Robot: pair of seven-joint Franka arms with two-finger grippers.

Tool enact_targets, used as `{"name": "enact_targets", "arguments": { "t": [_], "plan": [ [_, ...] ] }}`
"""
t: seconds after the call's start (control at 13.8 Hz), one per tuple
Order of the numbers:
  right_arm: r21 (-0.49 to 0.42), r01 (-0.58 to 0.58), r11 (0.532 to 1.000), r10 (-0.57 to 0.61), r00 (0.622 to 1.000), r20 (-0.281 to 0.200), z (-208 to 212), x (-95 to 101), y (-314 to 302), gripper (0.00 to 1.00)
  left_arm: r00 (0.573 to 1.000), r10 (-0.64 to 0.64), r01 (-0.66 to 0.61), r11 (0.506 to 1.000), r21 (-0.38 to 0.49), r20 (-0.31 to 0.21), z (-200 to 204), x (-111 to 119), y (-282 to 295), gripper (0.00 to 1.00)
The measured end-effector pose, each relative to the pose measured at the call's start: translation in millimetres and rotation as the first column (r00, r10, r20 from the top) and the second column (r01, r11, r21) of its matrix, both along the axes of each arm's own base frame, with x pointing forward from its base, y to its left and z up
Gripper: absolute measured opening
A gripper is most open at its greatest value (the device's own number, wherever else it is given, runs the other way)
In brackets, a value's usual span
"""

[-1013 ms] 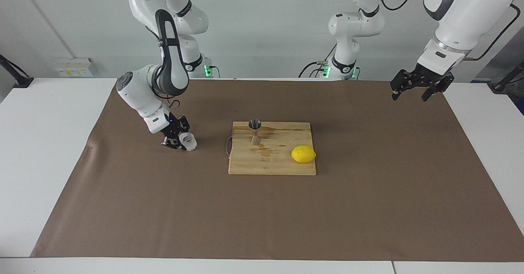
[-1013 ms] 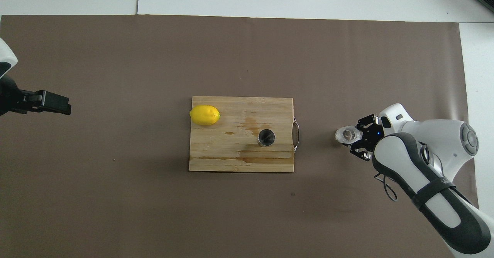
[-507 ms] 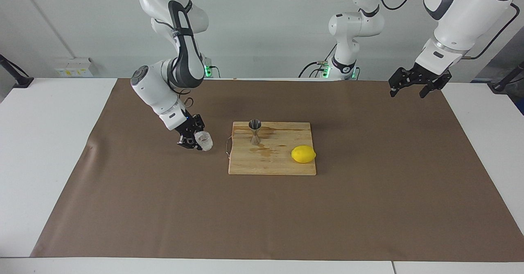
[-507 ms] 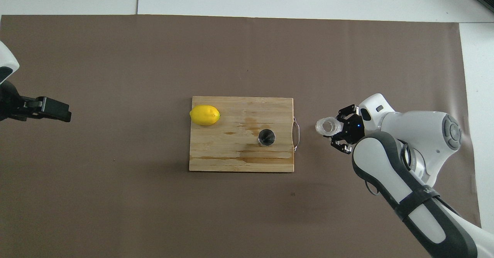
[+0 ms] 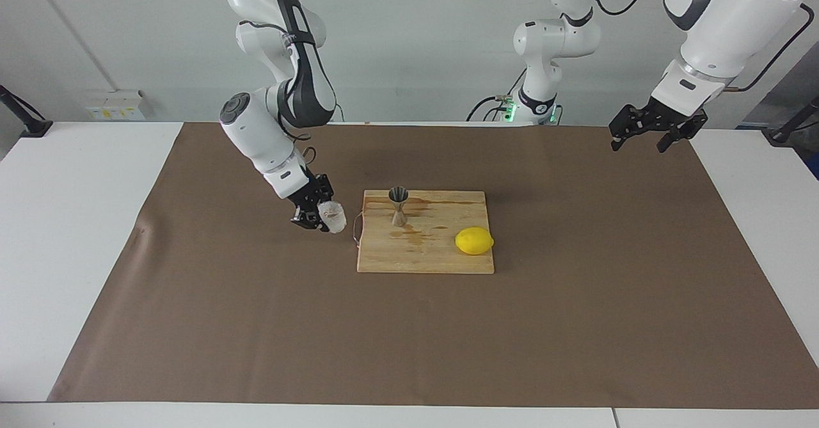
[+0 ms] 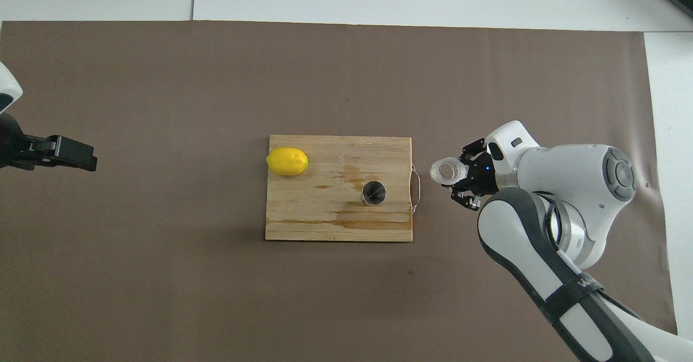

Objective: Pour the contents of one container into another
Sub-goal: 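Lift the white cup with the right gripper over the metal cup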

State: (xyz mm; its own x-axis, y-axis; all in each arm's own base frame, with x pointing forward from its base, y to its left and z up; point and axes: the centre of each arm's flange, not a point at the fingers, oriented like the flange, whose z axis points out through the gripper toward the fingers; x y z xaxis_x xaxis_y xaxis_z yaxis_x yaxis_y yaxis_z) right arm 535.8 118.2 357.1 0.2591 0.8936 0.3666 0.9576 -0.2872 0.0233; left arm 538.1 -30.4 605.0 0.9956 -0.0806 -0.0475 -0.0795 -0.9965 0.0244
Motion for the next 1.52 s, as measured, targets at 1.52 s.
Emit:
{"name": "enact_targets", "arguments": {
  "t": [1.52],
  "plan": [
    [-0.396,-0.079,0.915,0.082,0.997,-0.008,79.7,-28.9,149.8,0.48,1.0,-0.004,0.004,1.0,0.005,-0.023,12.5,-14.7,-0.8,1.0]
  ]
}}
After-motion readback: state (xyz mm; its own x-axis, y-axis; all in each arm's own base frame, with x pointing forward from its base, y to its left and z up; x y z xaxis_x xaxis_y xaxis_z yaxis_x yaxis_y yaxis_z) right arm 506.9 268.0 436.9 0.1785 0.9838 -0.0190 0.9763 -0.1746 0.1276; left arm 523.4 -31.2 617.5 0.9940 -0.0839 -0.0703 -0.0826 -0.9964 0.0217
